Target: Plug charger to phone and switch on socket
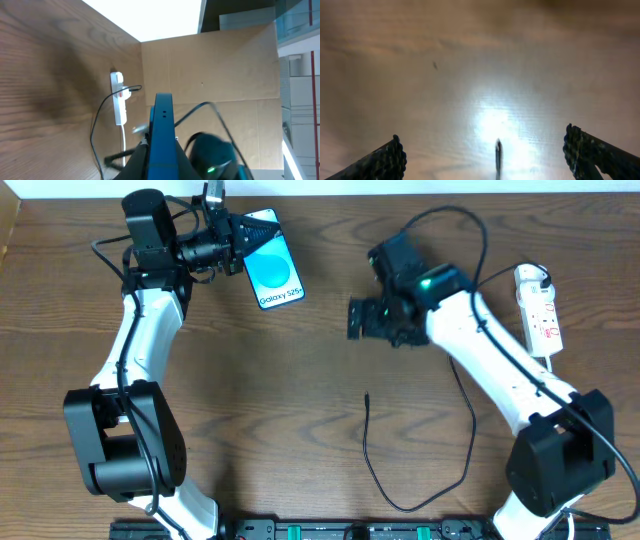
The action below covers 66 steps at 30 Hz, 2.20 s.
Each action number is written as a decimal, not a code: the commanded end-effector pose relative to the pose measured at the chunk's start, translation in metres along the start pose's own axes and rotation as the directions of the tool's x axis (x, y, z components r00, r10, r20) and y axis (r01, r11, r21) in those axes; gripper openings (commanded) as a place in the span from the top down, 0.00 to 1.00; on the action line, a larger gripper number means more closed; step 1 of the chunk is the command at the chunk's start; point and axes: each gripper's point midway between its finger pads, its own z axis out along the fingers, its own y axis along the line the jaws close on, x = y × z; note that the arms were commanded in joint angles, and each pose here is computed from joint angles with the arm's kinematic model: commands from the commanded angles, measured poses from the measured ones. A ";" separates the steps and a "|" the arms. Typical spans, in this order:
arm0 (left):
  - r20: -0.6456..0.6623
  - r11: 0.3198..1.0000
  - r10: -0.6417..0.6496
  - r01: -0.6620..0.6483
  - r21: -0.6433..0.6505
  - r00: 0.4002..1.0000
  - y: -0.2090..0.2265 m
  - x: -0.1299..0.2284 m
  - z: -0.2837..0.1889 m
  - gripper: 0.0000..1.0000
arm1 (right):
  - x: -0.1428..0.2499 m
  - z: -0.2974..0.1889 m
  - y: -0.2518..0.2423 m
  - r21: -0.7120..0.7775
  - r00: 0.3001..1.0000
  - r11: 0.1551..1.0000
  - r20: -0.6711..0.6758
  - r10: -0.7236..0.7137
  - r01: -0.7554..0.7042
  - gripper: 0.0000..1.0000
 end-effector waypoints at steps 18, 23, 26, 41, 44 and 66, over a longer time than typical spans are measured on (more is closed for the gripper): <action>-0.012 0.993 0.113 -0.113 0.019 0.994 -0.012 0.003 -0.002 0.92 | 0.116 0.054 -0.015 0.069 0.951 0.996 -0.301 0.072 -0.054 0.23; -0.013 0.993 0.115 -0.114 0.019 0.993 -0.011 0.003 -0.002 0.93 | 0.125 0.064 -0.020 0.091 0.935 0.994 -0.342 0.091 -0.063 0.24; -0.013 0.993 0.113 -0.113 0.018 0.993 -0.011 0.003 -0.002 0.93 | 0.134 0.074 -0.019 0.083 0.911 0.994 -0.400 0.098 -0.071 0.24; -0.013 0.993 0.114 -0.113 0.018 0.993 -0.011 0.003 -0.002 0.93 | 0.130 0.092 -0.022 0.066 0.895 0.994 -0.432 0.111 -0.092 0.30; -0.013 0.993 0.114 -0.113 0.018 0.993 -0.011 0.003 -0.002 0.93 | 0.122 0.095 -0.022 0.062 0.913 0.995 -0.397 0.100 -0.082 0.29; -0.035 0.992 0.122 -0.121 0.032 0.992 -0.011 0.008 -0.002 0.93 | 0.121 0.096 -0.023 0.073 0.916 0.995 -0.389 0.098 -0.075 0.82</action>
